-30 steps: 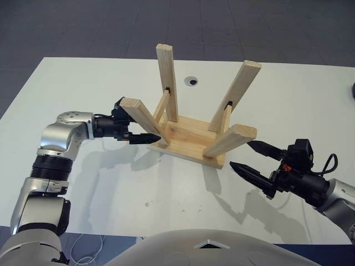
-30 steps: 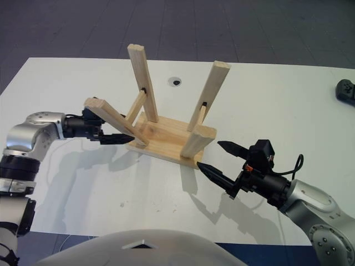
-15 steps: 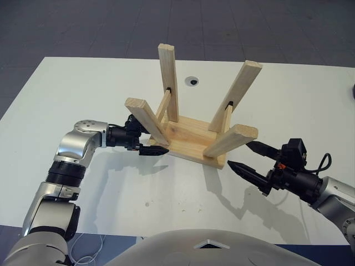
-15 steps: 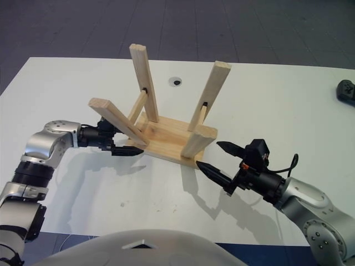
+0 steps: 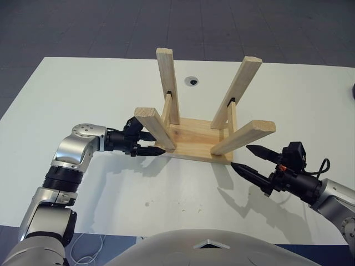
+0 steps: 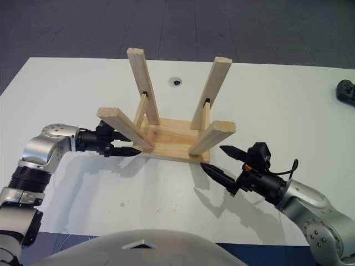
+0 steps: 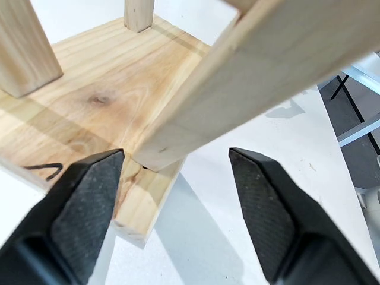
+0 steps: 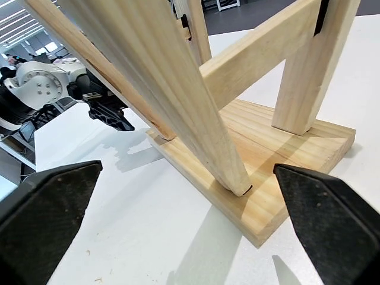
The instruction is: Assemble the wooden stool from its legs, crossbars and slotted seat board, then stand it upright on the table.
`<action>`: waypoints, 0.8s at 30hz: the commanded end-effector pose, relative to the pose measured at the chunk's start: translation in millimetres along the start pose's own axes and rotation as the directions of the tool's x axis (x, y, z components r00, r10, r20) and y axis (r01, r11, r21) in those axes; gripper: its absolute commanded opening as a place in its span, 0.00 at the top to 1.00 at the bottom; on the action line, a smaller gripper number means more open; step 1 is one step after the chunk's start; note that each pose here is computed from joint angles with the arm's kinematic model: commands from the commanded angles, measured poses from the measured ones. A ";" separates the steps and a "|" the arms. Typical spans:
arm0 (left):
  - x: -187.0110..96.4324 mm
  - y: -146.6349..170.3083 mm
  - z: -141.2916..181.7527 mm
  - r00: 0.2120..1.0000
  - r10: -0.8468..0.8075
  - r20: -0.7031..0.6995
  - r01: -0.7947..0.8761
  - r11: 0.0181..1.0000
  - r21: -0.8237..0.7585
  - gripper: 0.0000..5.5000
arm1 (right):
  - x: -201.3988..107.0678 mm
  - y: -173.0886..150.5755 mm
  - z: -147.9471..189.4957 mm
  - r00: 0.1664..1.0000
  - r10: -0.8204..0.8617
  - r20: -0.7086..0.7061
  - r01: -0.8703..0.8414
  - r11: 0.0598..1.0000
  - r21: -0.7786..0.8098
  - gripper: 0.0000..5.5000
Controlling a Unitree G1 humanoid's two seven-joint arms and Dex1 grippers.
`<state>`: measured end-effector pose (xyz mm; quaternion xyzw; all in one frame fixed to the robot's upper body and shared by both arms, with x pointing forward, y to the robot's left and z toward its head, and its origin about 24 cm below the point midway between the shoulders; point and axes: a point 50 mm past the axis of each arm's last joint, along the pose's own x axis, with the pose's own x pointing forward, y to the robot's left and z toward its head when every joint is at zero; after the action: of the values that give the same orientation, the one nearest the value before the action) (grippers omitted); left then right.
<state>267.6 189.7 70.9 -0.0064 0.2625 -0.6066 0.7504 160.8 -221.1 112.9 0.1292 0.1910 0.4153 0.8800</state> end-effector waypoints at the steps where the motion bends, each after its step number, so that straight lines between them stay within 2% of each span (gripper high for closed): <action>1: 7.7 0.9 4.1 1.000 -0.004 0.003 0.004 1.000 0.014 0.57 | 9.6 -13.3 5.3 0.999 0.027 -0.027 -0.028 1.000 -0.010 0.02; 16: 27.0 4.4 24.7 0.997 -0.077 0.004 0.077 0.996 0.051 1.00 | 32.1 -28.5 -11.2 0.992 0.085 -0.095 -0.083 0.996 0.028 0.02; 21: 24.2 6.2 25.5 0.997 -0.075 -0.006 0.075 0.996 0.057 1.00 | 31.6 -26.6 -13.8 0.992 0.088 -0.096 -0.084 0.996 0.041 0.02; 24: 16.7 12.7 28.9 0.999 -0.039 -0.006 0.039 0.997 0.067 0.92 | 29.8 -27.6 -13.3 0.991 0.084 -0.101 -0.081 0.996 0.037 0.02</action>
<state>285.1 163.2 76.8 -0.0070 0.2503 -0.6381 0.7281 192.0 -213.2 82.6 0.1367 0.2317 0.4525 0.8502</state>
